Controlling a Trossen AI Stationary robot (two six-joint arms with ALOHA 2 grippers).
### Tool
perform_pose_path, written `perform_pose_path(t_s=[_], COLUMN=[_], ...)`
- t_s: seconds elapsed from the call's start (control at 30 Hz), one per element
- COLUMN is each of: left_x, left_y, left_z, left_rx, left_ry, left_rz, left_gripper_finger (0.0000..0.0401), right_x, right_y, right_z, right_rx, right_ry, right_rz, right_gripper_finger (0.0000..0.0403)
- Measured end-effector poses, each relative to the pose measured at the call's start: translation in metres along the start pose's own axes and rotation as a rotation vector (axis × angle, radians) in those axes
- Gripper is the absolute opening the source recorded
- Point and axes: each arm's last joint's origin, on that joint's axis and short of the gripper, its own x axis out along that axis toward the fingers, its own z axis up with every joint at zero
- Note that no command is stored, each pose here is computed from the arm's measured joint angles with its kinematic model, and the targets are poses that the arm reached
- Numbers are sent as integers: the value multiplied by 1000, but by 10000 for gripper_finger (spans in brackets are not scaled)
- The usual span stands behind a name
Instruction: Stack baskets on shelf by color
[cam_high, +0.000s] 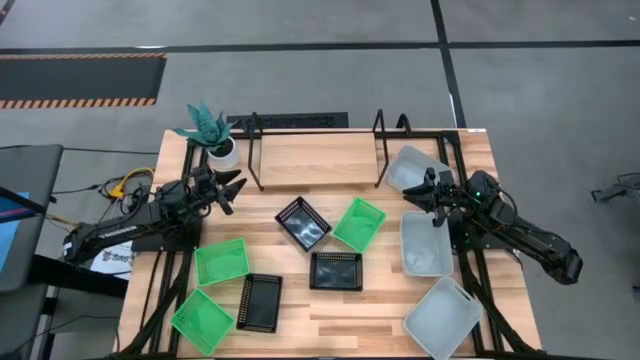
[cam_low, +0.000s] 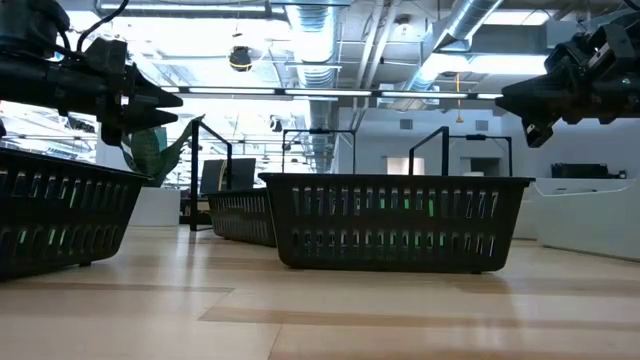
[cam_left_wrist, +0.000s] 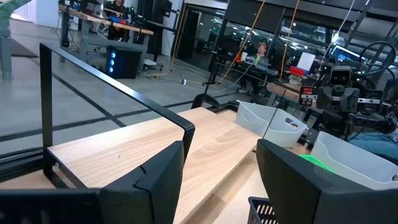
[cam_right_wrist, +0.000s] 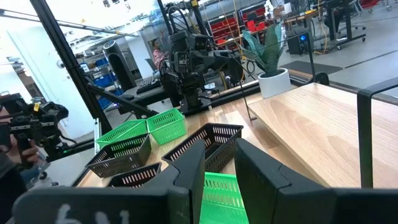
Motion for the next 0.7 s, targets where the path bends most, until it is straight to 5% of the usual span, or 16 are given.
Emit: perform_pose_path(t_s=[0.7], left_x=[0], left_y=[0], left_z=[1], left_rx=[-274], left_ry=[-8], left_rz=[-2], left_gripper_finger=[194], right_x=[0], right_y=[0], right_z=[0], right_rx=[0], right_ry=[0], right_rz=[0], right_gripper_finger=[113])
